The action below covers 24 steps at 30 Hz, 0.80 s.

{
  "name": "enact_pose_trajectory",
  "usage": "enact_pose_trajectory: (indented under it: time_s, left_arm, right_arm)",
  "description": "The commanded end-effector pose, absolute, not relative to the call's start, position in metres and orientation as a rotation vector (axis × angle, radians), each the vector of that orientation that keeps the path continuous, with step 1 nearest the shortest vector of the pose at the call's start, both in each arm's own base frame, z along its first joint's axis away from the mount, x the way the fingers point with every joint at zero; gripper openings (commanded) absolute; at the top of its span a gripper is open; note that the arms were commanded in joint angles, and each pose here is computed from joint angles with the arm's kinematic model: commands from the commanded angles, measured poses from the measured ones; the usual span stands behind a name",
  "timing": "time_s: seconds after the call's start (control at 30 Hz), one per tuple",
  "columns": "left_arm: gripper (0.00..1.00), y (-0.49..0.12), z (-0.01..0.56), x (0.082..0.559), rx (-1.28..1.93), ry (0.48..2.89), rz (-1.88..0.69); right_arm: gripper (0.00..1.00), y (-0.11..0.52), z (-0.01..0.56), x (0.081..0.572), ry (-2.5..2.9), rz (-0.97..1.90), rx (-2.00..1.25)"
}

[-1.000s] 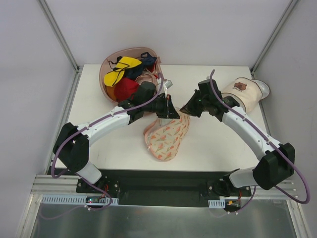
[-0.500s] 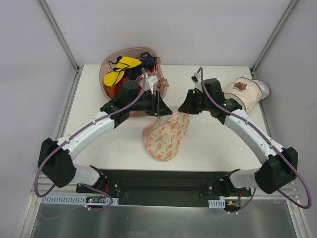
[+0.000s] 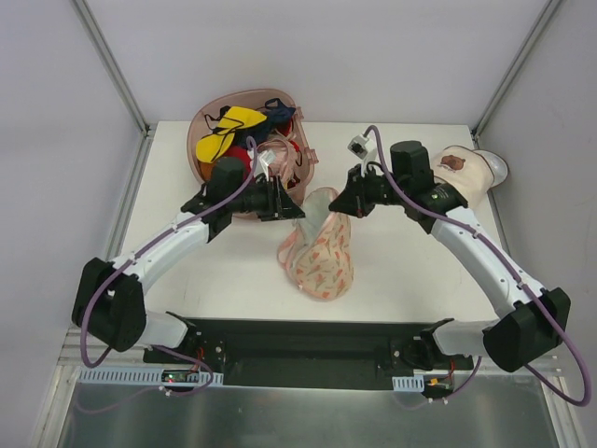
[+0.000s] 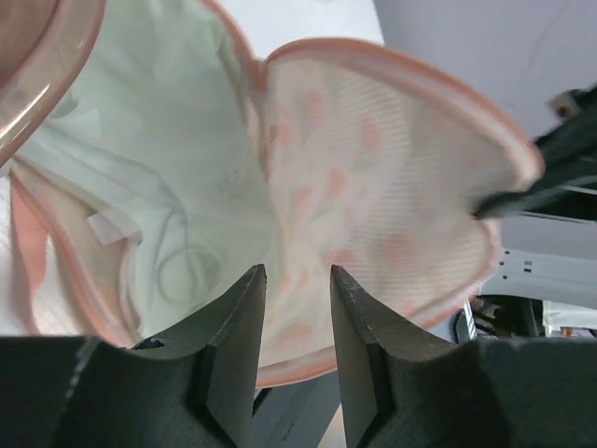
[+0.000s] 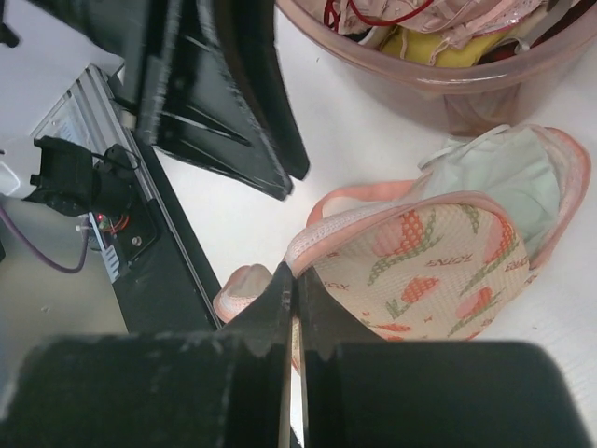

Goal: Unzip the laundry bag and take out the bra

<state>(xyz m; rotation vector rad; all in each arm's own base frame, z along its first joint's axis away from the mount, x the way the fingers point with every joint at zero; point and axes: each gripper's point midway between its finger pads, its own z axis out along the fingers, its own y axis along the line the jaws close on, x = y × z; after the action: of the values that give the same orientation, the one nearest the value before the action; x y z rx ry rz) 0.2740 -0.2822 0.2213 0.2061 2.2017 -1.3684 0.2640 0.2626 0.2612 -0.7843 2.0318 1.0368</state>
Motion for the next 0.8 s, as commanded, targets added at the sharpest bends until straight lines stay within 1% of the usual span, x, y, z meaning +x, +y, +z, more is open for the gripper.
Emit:
enact_pose_trajectory:
  time_s: [0.0, 0.17, 0.23, 0.3, 0.4, 0.57, 0.63, 0.67, 0.73, 0.77]
  left_arm:
    - [0.32, -0.302, 0.209, 0.261, 0.274, 2.255, -1.471]
    - [0.32, -0.334, 0.175, 0.249, 0.366, 2.353, -1.467]
    - [0.31, -0.334, 0.154, 0.254, 0.35, 2.403, -1.424]
    - [0.31, -0.327, 0.134, 0.264, 0.324, 2.43, -1.303]
    - [0.33, -0.328, 0.122, 0.262, 0.35, 2.464, -1.297]
    - [0.45, -0.331, 0.099, 0.246, 0.413, 2.555, -1.269]
    - [0.47, -0.329, 0.09, 0.24, 0.454, 2.576, -1.204]
    - [0.51, -0.325, 0.084, 0.237, 0.456, 2.606, -1.157]
    - [0.52, -0.32, 0.078, 0.239, 0.484, 2.613, -1.046]
    - [0.53, -0.316, 0.075, 0.233, 0.496, 2.643, -1.007]
  right_arm:
    - [0.01, 0.256, 0.299, 0.252, 1.872, 1.053, -0.924]
    - [0.01, 0.259, 0.289, 0.251, 1.905, 1.098, -0.928]
    - [0.01, 0.26, 0.288, 0.251, 1.914, 1.108, -0.92]
    - [0.01, 0.261, 0.29, 0.25, 1.91, 1.112, -0.924]
    - [0.01, 0.258, 0.291, 0.251, 1.905, 1.098, -0.917]
    - [0.01, 0.256, 0.297, 0.25, 1.894, 1.096, -0.908]
    - [0.01, 0.256, 0.297, 0.251, 1.895, 1.088, -0.904]
    - [0.01, 0.256, 0.297, 0.251, 1.897, 1.084, -0.899]
    - [0.01, 0.255, 0.295, 0.252, 1.907, 1.083, -0.892]
    - [0.01, 0.255, 0.294, 0.252, 1.909, 1.084, -0.89]
